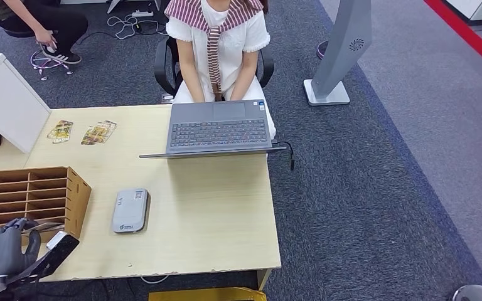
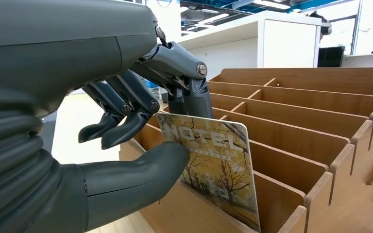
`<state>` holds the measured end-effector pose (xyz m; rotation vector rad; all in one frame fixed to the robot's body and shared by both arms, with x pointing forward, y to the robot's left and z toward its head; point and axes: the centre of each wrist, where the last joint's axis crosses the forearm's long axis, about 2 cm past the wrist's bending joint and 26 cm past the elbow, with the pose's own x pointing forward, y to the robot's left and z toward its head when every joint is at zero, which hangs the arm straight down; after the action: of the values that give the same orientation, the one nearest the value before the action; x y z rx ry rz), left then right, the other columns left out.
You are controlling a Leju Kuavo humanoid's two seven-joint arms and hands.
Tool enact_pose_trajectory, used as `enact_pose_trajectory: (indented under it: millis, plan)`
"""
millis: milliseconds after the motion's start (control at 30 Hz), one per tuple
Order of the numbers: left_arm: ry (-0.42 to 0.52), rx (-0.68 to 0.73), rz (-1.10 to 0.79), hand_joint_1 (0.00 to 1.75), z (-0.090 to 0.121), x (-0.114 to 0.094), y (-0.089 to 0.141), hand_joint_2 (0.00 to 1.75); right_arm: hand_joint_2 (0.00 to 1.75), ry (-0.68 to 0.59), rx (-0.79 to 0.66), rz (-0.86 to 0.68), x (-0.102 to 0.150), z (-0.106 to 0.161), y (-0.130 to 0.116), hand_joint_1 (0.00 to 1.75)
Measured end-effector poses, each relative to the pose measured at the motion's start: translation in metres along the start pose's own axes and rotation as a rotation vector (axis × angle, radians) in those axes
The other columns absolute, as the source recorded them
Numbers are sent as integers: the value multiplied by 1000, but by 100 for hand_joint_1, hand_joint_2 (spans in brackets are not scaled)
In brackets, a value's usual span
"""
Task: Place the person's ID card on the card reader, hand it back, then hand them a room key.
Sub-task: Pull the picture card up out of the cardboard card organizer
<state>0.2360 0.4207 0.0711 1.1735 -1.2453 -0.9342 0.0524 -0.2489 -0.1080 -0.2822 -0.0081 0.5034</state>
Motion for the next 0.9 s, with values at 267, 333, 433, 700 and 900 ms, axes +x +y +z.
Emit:
enact_pose_trajectory:
  millis: [267,333,433,700,900]
  plan:
    - [-22,15,18,175,2,-1,0,175,0,-3,-3,9,0,0,0,0]
    - [-45,31,29,175,6,1,0,175,0,-2,-3,6,0,0,0,0]
    - [-95,80,46,175,14,10,8,175,0,0,-1,-5,0,0,0,0]
    - [-246,263,65,175,28,41,45,175,0,7,3,-30,-1,0,0,0]
    - [-287,305,79,175,33,51,57,175,0,10,4,-38,-1,0,0,0]
